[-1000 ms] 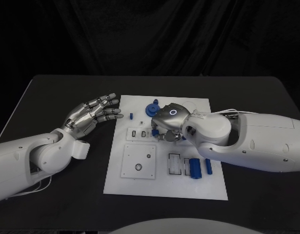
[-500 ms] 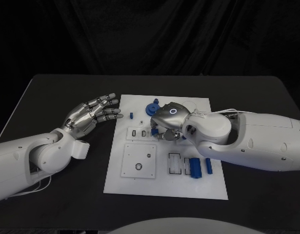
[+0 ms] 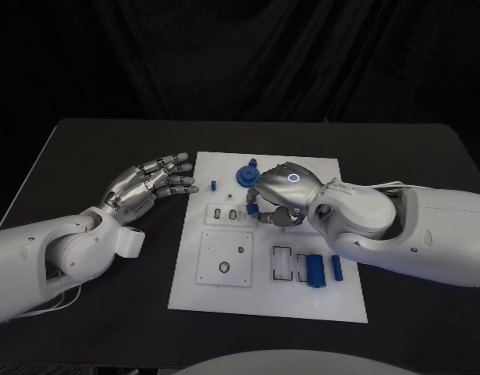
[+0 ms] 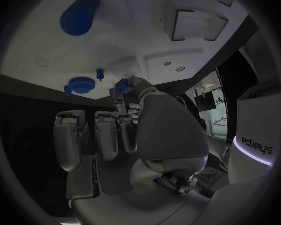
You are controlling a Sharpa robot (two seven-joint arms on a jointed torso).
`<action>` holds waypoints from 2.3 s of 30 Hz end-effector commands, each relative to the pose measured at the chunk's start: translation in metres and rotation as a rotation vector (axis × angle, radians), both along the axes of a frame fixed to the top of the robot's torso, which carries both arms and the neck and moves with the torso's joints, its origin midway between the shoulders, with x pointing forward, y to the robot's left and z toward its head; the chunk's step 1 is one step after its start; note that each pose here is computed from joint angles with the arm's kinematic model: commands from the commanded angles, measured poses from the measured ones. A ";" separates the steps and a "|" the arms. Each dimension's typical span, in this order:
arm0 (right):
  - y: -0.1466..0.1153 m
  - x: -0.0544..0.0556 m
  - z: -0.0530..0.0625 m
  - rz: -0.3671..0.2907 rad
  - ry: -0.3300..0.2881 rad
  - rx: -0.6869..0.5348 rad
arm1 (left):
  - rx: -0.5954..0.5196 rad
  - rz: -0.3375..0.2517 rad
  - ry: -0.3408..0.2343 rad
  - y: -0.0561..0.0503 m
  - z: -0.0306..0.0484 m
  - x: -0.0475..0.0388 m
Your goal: Assemble the parts on the task board
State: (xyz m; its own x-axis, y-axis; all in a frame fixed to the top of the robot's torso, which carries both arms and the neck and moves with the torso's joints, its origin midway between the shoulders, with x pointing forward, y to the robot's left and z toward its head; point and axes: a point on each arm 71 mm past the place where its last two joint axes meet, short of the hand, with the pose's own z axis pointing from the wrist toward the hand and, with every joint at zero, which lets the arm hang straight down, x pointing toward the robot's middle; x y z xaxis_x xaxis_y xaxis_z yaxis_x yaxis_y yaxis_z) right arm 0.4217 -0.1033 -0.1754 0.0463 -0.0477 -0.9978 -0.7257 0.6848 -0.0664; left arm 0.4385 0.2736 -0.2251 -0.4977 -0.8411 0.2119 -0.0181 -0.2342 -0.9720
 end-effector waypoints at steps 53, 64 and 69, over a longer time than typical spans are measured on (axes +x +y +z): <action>0.005 0.016 0.012 -0.007 -0.039 0.096 | 0.427 -0.297 0.080 -0.086 -0.0239 0.0108; 0.010 0.010 0.008 0.013 0.015 0.069 | 0.423 -0.301 0.077 -0.089 -0.0230 0.0091; 0.012 0.008 0.008 0.025 0.018 0.070 | 0.424 -0.304 0.080 -0.089 -0.0231 0.0086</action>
State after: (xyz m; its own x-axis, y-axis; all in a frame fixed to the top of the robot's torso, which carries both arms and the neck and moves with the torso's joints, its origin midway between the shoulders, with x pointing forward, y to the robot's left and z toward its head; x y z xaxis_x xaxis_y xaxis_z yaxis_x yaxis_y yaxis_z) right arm 0.4318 -0.0928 -0.1658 0.0456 0.0356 -0.9983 -0.7324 0.6808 -0.0092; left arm 0.4473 0.1865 -0.2504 -0.7252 -0.6850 -0.0692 -0.1109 0.2154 -0.9702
